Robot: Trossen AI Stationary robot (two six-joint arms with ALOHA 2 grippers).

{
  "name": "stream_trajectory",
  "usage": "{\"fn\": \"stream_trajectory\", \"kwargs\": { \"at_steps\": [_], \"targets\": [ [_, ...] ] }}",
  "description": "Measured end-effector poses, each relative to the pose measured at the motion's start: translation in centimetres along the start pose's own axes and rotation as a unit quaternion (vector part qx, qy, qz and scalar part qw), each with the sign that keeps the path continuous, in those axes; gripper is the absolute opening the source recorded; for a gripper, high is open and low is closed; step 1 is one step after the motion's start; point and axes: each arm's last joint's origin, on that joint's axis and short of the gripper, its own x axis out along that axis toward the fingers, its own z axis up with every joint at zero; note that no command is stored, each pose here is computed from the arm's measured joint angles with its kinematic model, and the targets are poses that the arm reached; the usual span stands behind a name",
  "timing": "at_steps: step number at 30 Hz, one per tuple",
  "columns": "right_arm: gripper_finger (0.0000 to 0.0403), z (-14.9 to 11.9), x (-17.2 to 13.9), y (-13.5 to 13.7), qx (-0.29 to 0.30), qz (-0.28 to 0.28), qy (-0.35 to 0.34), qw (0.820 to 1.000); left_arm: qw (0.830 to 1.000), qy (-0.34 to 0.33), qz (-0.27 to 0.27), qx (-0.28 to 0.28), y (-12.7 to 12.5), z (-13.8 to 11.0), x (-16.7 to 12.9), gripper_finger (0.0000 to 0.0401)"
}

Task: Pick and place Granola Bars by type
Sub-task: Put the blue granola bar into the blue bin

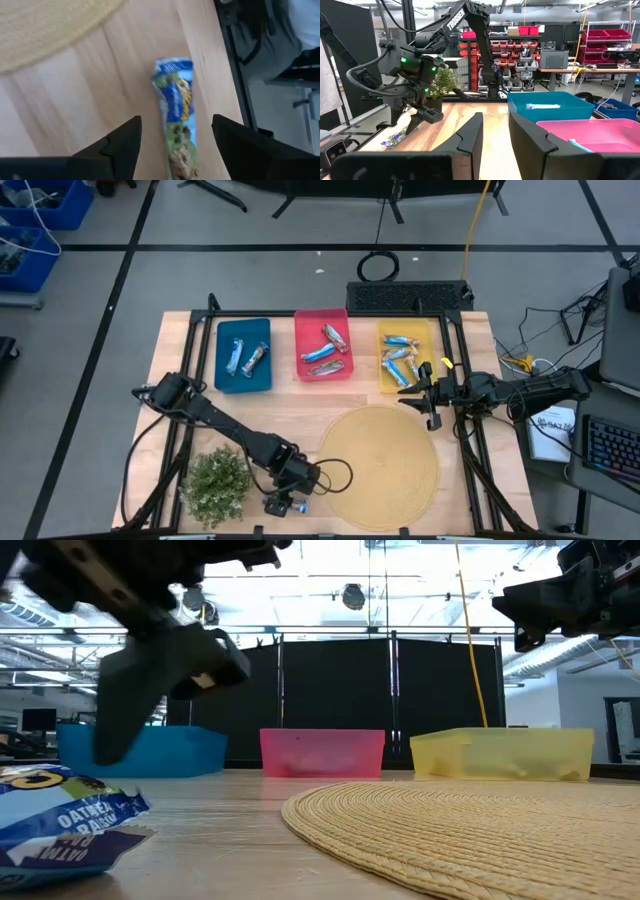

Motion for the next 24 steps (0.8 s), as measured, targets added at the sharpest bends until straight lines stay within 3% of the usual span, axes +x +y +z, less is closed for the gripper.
{"fn": "stream_trajectory", "kwargs": {
  "at_steps": [12, 24],
  "targets": [
    [0.0087, 0.0, 0.0, 0.0, 0.000, 0.000, 0.000, 1.000, 0.999, 0.011, 0.029, -0.027, 0.5, -1.6, 1.3, 0.0250],
    [0.0087, 0.0, 0.0, 0.0, 0.000, 0.000, 0.000, 1.000, 0.999, 0.007, 0.013, -0.049, 1.0, -2.3, 2.2, 0.0249]
  ]
}}
